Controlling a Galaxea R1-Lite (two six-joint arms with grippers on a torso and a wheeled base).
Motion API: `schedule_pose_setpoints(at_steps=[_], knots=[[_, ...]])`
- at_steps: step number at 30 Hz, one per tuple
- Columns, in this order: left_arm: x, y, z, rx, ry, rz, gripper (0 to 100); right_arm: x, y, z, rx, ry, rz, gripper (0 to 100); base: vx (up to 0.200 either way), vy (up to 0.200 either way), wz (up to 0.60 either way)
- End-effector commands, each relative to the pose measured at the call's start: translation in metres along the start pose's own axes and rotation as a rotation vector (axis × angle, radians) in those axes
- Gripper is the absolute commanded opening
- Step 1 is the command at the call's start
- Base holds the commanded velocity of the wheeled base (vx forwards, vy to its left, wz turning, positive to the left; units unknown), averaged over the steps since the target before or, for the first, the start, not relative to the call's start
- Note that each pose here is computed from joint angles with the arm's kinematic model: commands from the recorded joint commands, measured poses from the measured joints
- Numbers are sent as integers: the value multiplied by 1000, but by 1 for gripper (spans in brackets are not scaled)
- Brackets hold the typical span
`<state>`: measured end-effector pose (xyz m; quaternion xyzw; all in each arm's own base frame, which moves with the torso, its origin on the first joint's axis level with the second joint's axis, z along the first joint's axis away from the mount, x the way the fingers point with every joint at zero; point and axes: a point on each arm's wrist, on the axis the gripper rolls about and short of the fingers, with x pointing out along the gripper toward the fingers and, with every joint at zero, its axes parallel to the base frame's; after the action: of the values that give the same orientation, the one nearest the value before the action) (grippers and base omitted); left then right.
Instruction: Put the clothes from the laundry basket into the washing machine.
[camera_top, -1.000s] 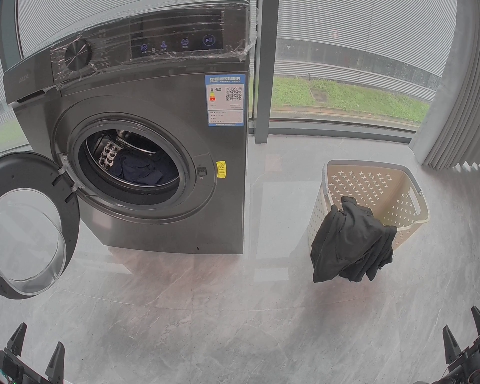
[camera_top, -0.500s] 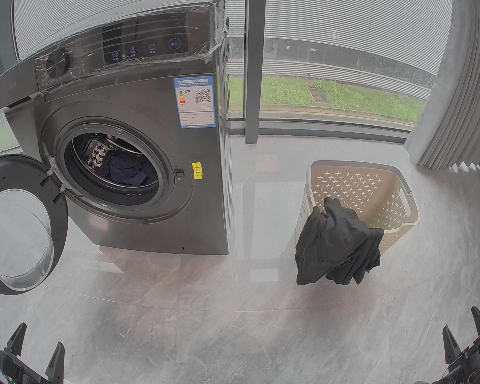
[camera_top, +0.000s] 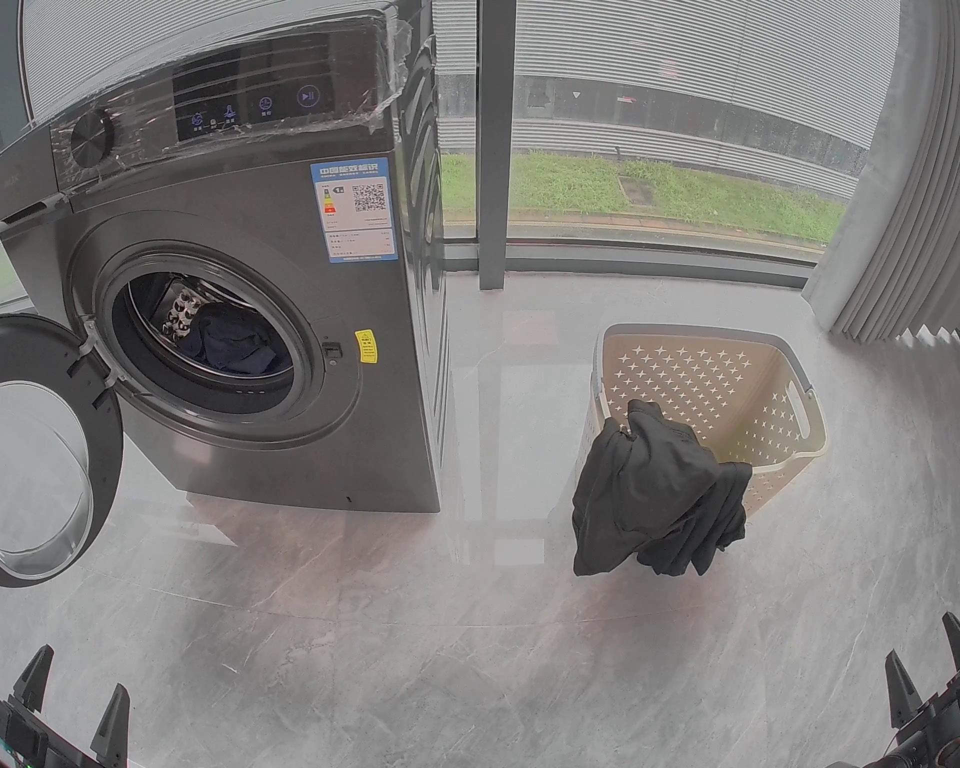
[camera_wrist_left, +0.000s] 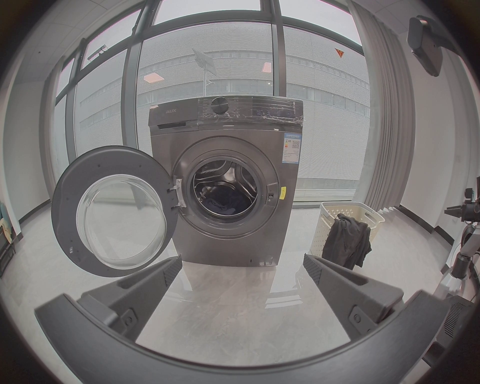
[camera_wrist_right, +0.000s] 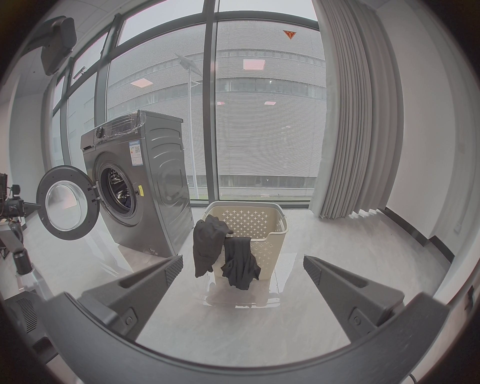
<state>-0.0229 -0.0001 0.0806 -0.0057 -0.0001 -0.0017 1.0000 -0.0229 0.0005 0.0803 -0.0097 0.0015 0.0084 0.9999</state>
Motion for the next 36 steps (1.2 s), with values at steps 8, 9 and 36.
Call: schedule_pose_setpoints(at_steps=[8,9,36], knots=[[0,0,-5,2,3,2,100,0,0,-5,-1,3,2,100,0,-75,0],[0,0,-5,2,2,2,100,0,0,-5,-1,1,2,100,0,-200,0],[0,0,-5,-2,3,2,100,0,0,-5,-1,1,2,100,0,-44,0]])
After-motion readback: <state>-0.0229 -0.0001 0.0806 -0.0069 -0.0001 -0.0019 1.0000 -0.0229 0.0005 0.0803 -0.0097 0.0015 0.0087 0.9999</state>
